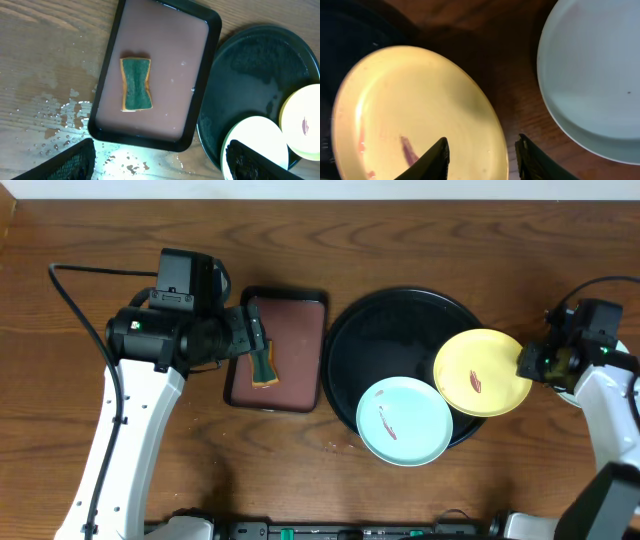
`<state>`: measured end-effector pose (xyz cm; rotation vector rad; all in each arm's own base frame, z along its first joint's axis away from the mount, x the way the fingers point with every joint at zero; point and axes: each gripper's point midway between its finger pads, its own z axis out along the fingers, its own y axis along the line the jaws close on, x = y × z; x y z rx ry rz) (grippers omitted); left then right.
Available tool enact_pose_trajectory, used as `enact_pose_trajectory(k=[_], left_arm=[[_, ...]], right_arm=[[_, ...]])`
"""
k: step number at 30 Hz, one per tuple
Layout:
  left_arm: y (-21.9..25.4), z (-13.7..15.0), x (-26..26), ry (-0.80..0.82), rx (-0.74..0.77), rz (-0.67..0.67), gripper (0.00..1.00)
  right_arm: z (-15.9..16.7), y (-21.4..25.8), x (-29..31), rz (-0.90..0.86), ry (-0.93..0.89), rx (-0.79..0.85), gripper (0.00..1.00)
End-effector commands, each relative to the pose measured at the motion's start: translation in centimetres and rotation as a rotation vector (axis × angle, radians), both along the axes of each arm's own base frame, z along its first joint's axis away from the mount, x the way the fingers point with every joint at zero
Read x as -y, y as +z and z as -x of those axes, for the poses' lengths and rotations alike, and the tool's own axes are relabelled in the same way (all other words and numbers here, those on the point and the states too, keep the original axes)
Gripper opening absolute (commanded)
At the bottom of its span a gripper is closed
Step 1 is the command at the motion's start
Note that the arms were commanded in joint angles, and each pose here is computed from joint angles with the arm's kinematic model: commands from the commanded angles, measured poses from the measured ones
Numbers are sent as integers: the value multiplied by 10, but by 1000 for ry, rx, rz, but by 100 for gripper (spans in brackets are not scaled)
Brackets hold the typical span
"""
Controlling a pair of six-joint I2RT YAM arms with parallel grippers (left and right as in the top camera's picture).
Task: Clean dirty plates on tray and stack at the side
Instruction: 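Grasp the yellow plate rim with right gripper, slide it to center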
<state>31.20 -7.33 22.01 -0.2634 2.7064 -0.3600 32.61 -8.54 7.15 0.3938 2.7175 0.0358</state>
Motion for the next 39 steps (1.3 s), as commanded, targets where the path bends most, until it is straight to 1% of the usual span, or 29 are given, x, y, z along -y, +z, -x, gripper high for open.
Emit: enact_pose_trajectory(k=[1,2,4,5,7,8,12,14,18,20,22,27,34,37,38,39], left_arm=[[7,-3,-3,-4,23,-14,84],[7,-3,-3,-4,23,-14,84],[7,-3,-3,-4,23,-14,84],[7,-3,-3,-4,23,-14,85],[7,-3,-3,-4,23,-14,84],[7,-3,-3,-4,23,-14,84],[7,-3,-3,-4,23,-14,84],[7,-3,-3,-4,23,-14,85],[7,-3,-3,-4,23,-14,84],[7,-3,-3,-4,23,-14,85],[7,-3,-3,-4,23,-14,85],[7,-3,-3,-4,23,-14,84],[7,-3,-3,-4,23,-14,84],[7,-3,-3,-4,23,-14,85],[7,-3,-3,-4,23,-14,84],[7,-3,-3,-4,23,-14,84]], right_arm=[[4,-22,10,21,-38,-81,42],[4,-28,8,10,-35,-96,41],[4,-35,8,5,-36,-109,32],[3,-35,8,1,-47,-106,21],[-1,-32,9,-5,-69,-86,5],[-5,-28,7,-15,-70,-65,2],[-18,-9,-4,-85,-66,10,1],[-30,10,-17,-171,-83,83,1],[-45,21,-47,-268,-22,143,1],[-49,22,-61,-274,3,149,1],[-58,24,-83,-249,67,174,1],[-70,12,-103,-182,18,168,1],[-70,-32,-121,-194,-162,71,1],[-70,-40,-125,-207,-170,57,1],[-71,-40,-126,-209,-163,57,9],[-71,-39,-127,-203,-140,62,19]])
